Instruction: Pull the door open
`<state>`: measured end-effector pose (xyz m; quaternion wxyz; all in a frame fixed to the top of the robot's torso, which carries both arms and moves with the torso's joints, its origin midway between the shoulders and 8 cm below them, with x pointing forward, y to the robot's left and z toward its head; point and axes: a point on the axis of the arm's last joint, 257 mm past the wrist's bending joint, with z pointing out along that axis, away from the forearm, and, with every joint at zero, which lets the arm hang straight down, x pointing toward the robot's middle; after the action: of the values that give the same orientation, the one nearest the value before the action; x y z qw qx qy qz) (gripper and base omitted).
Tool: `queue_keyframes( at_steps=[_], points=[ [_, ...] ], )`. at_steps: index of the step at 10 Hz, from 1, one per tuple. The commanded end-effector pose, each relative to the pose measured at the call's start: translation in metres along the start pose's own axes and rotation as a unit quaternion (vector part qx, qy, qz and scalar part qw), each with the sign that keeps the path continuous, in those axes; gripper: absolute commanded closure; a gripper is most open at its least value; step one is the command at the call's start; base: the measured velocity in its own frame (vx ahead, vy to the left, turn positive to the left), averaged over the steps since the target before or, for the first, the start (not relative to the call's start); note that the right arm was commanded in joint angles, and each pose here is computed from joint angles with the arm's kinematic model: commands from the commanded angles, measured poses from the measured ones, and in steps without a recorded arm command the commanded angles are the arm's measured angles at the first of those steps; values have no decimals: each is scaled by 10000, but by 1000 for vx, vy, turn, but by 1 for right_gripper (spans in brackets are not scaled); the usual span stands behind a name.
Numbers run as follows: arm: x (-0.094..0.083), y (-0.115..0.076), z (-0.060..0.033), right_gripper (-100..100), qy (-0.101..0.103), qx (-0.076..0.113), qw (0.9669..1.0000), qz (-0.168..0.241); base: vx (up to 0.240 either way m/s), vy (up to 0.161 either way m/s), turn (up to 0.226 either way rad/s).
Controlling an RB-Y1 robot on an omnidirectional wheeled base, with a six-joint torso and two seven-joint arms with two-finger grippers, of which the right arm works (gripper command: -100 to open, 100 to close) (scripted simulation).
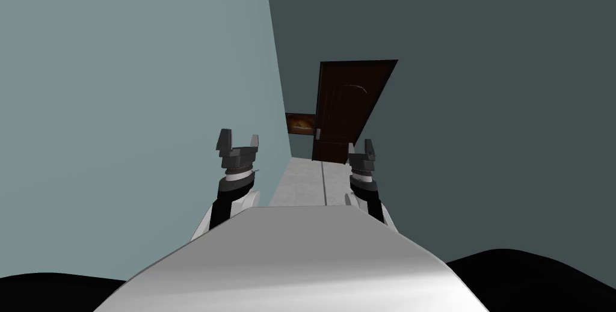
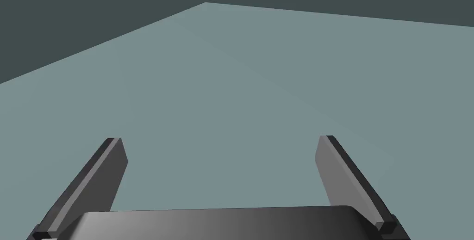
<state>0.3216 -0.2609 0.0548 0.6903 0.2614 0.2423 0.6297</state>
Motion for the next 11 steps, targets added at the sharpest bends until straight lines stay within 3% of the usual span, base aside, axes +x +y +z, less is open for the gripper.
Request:
queue_keyframes(
  at_steps=[1, 7, 10, 11],
  points=[
    [-20, -63, -20, -100, -29, 56, 9998, 182, 89, -5, 59],
    [-107, -307, -104, -100, -194, 272, 9957, 859, 164, -9, 61],
    [-153, -425, -149, -100, -296, 374, 9920, 1172, 91, -22, 50],
    [-187, -511, -183, -100, -377, 446, 9885, 1392, 139, -35, 96]
  ],
)
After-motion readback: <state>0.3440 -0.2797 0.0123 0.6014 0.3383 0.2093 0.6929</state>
